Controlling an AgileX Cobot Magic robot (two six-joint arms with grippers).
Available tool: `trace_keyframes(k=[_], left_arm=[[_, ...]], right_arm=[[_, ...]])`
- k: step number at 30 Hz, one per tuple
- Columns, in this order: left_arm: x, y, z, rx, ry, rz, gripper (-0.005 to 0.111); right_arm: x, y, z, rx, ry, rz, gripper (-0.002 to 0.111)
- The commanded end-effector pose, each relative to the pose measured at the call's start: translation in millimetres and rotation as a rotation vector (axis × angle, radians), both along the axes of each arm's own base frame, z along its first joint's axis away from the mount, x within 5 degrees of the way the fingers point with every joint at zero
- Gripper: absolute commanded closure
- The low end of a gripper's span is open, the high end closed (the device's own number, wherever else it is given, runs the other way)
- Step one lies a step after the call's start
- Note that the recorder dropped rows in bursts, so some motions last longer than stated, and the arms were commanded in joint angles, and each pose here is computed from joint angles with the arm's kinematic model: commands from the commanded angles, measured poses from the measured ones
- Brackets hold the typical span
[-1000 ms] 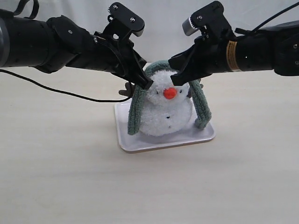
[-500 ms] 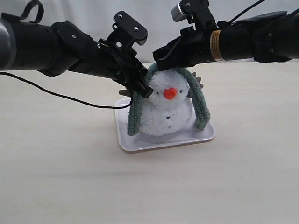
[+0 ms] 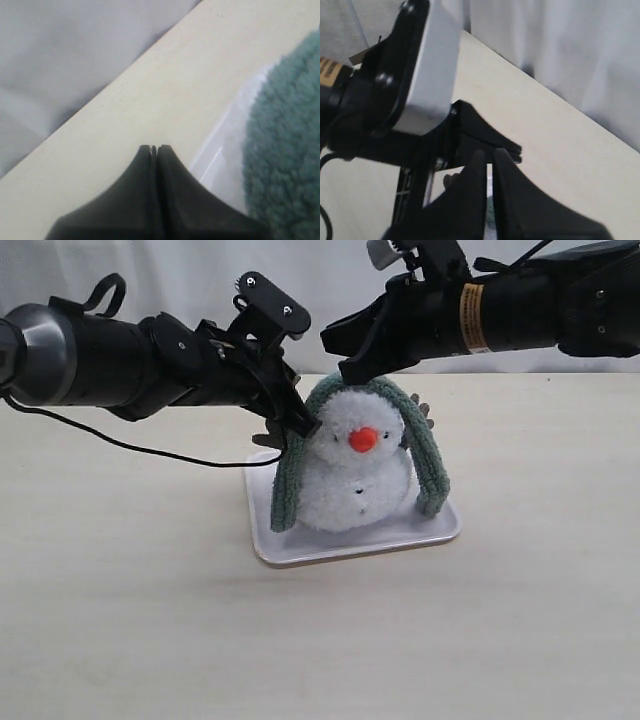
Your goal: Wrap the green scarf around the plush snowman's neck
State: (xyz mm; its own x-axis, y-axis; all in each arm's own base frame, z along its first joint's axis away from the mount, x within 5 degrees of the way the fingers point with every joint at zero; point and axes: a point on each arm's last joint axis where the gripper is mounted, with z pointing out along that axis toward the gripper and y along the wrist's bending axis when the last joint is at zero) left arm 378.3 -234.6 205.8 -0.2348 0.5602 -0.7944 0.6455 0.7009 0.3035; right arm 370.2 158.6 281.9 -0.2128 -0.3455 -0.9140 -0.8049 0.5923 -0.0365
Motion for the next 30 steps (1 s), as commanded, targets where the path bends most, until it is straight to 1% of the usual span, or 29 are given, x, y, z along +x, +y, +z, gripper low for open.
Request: trace_keyframes(k=[1, 5, 9, 12, 14, 16, 18, 20, 22, 23, 25, 30], left_arm=[[7.7, -5.3, 19.5, -0.058, -0.022, 0.002, 0.107], [9.7, -11.0, 31.2, -0.085, -0.015, -0.032, 0.107], [9.1, -12.1, 31.8, -0.087, -0.006, -0.044, 0.107], [5.5, -14.3, 29.1, -0.055, 0.016, -0.101, 0.107], [5.0, -14.6, 28.7, -0.023, 0.000, -0.129, 0.105], [5.1, -14.5, 28.8, 0.007, -0.024, -0.151, 0.098], [4.9, -14.6, 28.7, 0.034, -0.040, -0.172, 0.087], [2.3, -16.0, 26.9, 0.060, -0.032, -0.218, 0.075], [-0.2, -17.2, 25.4, 0.069, -0.015, -0.251, 0.063], [-0.9, -17.5, 24.9, 0.073, -0.011, -0.262, 0.060], [-1.5, -18.4, 24.9, 0.075, -0.012, -0.266, 0.057], [1.4, -16.9, 30.5, 0.070, -0.057, -0.224, 0.057]], right_arm=[[-2.9, 1.4, 4.8, -0.008, -0.035, 0.048, 0.104], [-2.9, 1.4, 4.8, -0.010, -0.039, 0.050, 0.104], [-3.8, 1.5, 6.4, -0.009, -0.043, 0.055, 0.104], [-5.7, -4.6, 14.9, -0.015, -0.081, 0.060, 0.104], [-6.1, -18.1, 26.8, -0.006, -0.105, 0.023, 0.104], [-6.6, -33.6, 39.3, 0.016, -0.114, -0.035, 0.104], [-7.1, -54.4, 52.1, 0.044, -0.120, -0.108, 0.104], [-7.9, -73.3, 61.8, 0.067, -0.123, -0.169, 0.104], [-7.7, -86.5, 65.9, 0.085, -0.116, -0.213, 0.104], [-7.6, -89.9, 66.7, 0.091, -0.112, -0.223, 0.104], [-7.6, -93.5, 67.5, 0.094, -0.112, -0.230, 0.104], [-8.1, -91.8, 67.5, 0.093, -0.113, -0.221, 0.104]])
